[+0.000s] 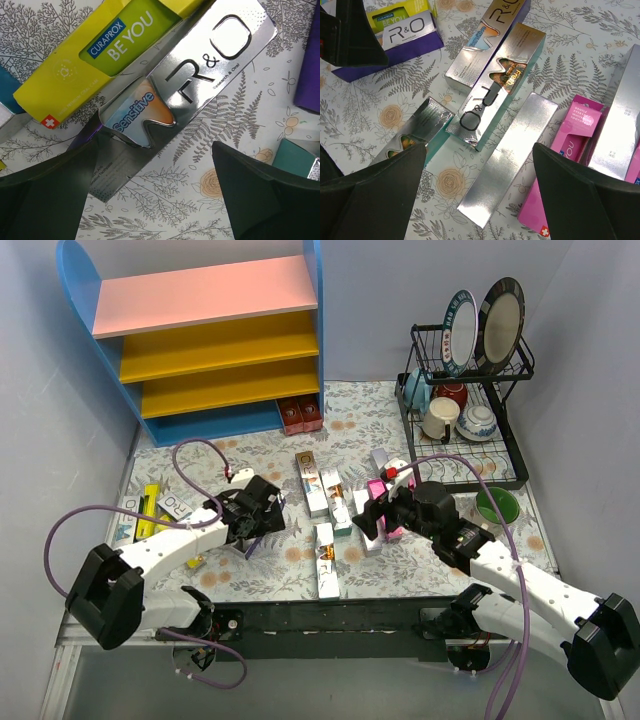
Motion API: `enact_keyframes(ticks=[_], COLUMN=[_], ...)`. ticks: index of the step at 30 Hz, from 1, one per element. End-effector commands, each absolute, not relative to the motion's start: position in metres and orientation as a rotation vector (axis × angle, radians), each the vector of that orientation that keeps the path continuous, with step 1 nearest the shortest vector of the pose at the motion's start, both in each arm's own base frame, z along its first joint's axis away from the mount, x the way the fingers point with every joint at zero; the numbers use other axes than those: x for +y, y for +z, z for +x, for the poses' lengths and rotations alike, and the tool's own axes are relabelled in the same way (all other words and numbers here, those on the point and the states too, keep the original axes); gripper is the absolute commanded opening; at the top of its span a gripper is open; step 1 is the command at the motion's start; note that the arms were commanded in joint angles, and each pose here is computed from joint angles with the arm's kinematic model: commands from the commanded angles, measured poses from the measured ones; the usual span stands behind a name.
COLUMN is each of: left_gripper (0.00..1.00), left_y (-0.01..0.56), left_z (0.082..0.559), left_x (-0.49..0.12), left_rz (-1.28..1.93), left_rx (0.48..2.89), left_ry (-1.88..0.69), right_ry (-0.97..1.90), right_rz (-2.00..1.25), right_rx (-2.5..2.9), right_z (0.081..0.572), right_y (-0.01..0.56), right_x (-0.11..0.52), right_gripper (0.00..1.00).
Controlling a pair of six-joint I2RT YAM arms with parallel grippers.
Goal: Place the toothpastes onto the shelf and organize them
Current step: Adjust the toothpaste at the center of the board, then pick up the toothpaste from the center of the board.
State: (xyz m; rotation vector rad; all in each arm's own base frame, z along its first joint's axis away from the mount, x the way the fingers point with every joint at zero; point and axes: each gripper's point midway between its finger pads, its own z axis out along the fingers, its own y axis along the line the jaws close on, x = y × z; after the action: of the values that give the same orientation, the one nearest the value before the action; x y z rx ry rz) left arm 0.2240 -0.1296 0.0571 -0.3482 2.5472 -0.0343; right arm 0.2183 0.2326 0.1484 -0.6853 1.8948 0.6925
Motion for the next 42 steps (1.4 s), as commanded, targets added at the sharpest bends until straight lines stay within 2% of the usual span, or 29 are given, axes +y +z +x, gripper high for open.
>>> enact_keyframes(ticks=[1, 11, 16, 20, 32, 35, 38, 40, 42], left_gripper=[0.98, 0.98, 0.98, 0.98, 0.98, 0.93, 0.84, 0.73, 0.68], left_y=[0.056, 0.085, 0.093, 0.089, 0.047, 0.039, 0.039, 0.039, 0.041], left_z=[0.219, 0.223, 0.232, 0.221, 0.201, 0.202, 0.206, 0.206, 0.207], left_x=[-0.164, -0.228, -0.195, -0.160, -0.145, -0.148, -0.153, -0.157, -0.160], left_rz=[-0.280, -0.138, -0.210, -0.281, -0.301, -0.283, -0.275, -0.264, -0.255], left_rx=[2.604, 2.588, 2.511, 2.502, 2.560, 2.574, 2.568, 2.571, 2.571], left_ry=[-0.181, -0.349, -0.160, 0.010, 0.059, 0.070, 0.052, 0.041, 0.031], right_ry=[0.709, 0.708, 0.712, 0.715, 0.739, 0.742, 0.738, 0.738, 0.740], right_rz=[-0.692, -0.691, -0.695, -0.696, -0.708, -0.707, -0.704, -0.707, -0.707], right_rx=[1.827, 1.832, 1.826, 1.830, 1.832, 1.833, 1.835, 1.833, 1.835], right_z=[0.219, 0.220, 0.218, 0.218, 0.216, 0.215, 0.216, 0.216, 0.216], right_y=[0.161, 0.158, 0.159, 0.157, 0.153, 0.152, 0.151, 0.150, 0.150], right_x=[0.237, 0.236, 0.236, 0.237, 0.241, 0.241, 0.240, 0.240, 0.241], right_gripper=[0.95, 0.95, 0.95, 0.95, 0.95, 0.95, 0.95, 0.95, 0.95])
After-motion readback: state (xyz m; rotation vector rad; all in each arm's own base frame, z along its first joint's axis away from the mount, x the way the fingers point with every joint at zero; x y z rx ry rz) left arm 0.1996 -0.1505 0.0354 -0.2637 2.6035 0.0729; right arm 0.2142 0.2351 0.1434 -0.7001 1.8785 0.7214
